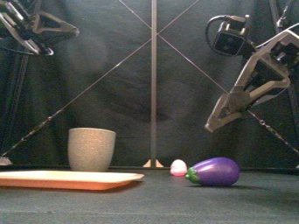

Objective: Pick the eggplant then place it on the pink plate
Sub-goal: Pick the eggplant

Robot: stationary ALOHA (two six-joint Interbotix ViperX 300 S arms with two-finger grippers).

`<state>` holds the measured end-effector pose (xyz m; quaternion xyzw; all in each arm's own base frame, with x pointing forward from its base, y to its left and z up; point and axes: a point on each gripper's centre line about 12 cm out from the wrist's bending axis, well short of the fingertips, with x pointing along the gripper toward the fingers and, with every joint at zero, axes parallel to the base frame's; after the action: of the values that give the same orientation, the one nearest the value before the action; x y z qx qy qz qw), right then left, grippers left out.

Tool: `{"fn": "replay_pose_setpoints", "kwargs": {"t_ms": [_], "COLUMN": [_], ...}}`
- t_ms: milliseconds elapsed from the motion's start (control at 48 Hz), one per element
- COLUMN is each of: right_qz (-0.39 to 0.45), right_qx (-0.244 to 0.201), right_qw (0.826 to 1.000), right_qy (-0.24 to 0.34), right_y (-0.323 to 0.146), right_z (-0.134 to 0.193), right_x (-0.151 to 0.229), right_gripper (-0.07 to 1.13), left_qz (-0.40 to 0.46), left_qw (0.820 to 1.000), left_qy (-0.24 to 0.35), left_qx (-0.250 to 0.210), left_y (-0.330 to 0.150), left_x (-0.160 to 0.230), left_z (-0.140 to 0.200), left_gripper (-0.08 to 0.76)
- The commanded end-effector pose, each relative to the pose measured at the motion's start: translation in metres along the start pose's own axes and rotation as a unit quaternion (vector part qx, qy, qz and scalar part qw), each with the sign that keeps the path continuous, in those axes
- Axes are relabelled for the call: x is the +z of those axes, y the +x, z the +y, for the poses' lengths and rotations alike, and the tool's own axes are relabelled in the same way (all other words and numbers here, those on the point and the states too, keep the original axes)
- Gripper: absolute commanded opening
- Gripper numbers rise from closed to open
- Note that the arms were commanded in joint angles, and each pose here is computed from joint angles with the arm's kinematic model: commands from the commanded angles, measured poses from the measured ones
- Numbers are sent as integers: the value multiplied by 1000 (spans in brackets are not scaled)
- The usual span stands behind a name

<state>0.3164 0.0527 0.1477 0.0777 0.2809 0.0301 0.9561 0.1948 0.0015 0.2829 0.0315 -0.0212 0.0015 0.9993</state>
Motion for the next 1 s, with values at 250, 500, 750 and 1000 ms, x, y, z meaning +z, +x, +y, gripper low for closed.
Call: {"fn": "replay_pose_setpoints", "kwargs": {"t_ms": [250, 500, 750, 1000], "right_qz": [40, 68, 85, 79], "right_qx": [-26, -43, -43, -41], "right_qw": [999, 997, 995, 996], "right_qy": [14, 21, 22, 20], "right_y": [18, 36, 44, 47], "right_z": [-16, -28, -28, -27], "right_x": [-6, -17, -19, -14], "right_gripper": [1044, 1044, 1017, 737], "left_qz": [-4, -2, -1, -1], "left_qw": [1000, 1000, 1000, 1000], "left_qy": [1, 1, 1, 1], "left_qx": [1, 1, 1, 1], "left_y": [1, 1, 1, 1], "left_x": [5, 4, 4, 3], "left_z": [1, 1, 1, 1], "left_gripper": [-24, -24, -24, -24]}}
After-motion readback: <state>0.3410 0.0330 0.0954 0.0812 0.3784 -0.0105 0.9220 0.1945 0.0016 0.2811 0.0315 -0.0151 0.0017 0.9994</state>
